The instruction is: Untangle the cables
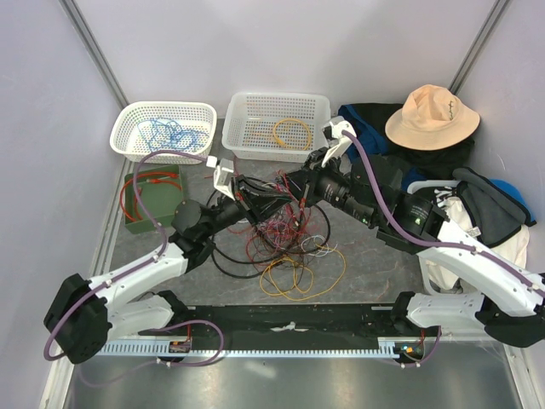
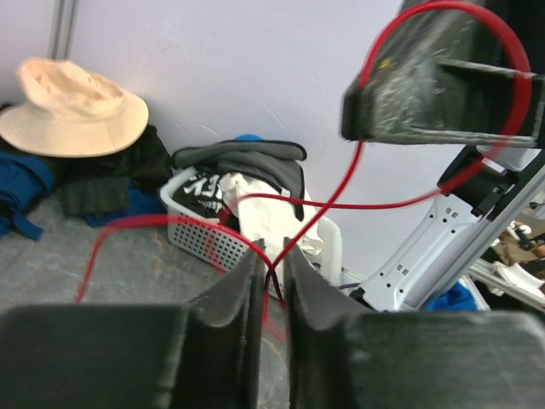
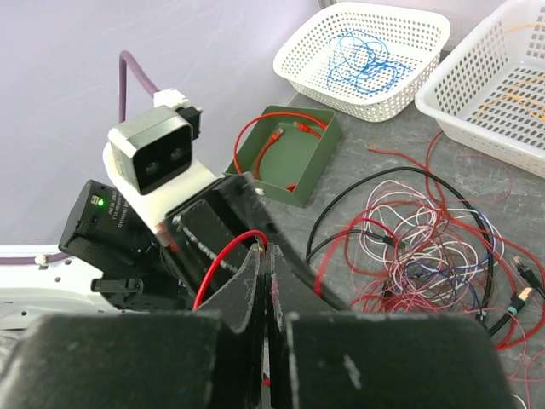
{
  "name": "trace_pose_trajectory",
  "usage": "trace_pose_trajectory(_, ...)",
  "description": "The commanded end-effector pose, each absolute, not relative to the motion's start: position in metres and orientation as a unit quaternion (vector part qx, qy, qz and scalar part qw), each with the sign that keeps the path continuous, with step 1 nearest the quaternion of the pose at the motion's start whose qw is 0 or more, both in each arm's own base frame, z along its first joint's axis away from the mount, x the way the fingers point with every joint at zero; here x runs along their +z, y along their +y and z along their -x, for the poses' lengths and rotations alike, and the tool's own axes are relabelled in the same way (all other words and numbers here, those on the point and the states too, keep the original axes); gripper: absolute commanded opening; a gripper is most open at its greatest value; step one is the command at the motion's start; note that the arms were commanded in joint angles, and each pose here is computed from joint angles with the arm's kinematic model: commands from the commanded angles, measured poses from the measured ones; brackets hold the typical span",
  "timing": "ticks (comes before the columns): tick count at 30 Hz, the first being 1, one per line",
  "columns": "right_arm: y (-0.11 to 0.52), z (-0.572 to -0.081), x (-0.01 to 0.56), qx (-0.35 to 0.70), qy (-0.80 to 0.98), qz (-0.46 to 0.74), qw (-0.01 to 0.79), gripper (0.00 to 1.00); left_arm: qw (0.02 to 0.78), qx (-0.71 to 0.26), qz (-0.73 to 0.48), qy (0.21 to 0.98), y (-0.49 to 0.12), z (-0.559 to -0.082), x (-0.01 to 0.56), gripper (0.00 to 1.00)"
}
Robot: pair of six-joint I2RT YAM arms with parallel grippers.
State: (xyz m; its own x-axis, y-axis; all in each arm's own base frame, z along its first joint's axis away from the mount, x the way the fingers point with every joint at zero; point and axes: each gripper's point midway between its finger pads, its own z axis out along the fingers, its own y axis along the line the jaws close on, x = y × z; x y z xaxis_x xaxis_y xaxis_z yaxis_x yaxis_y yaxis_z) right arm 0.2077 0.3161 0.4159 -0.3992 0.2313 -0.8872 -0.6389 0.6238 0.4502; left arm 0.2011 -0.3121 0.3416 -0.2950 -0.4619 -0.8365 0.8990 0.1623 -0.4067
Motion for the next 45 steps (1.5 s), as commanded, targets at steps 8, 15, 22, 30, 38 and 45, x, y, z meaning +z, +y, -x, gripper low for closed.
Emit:
trace_pose_trajectory(8, 0.301, -0.205, 0.416, 0.401, 0.721, 0.133, 0.548, 0.43, 0.573, -0.531, -0.195, 0.593, -0.299, -0.221, 0.374, 0.02)
trace_pose_trajectory(15, 0.273, -0.212, 0.409, 0.335, 0.744, 0.129, 0.563, 0.98, 0.579, -0.462, -0.166, 0.651, -0.267, -0.227, 0.387, 0.02)
trace_pose_trajectory(22, 0.238, -0.213, 0.422, 0.284, 0.757, 0.110, 0.579, 0.98, 0.565, -0.423, -0.134, 0.696, -0.249, -0.231, 0.378, 0.02)
trace_pose_trajectory(30, 0.156, -0.211, 0.448, 0.184, 0.756, 0.044, 0.627, 0.98, 0.595, -0.394, -0.111, 0.692, -0.220, -0.223, 0.401, 0.02)
trace_pose_trajectory(38, 0.114, -0.203, 0.453, 0.158, 0.747, -0.007, 0.645, 0.98, 0.614, -0.353, -0.081, 0.701, -0.196, -0.224, 0.414, 0.02)
trace_pose_trajectory(45, 0.137, -0.205, 0.384, 0.157, 0.779, 0.018, 0.606, 0.98, 0.646, -0.273, -0.048, 0.711, -0.168, -0.249, 0.453, 0.02)
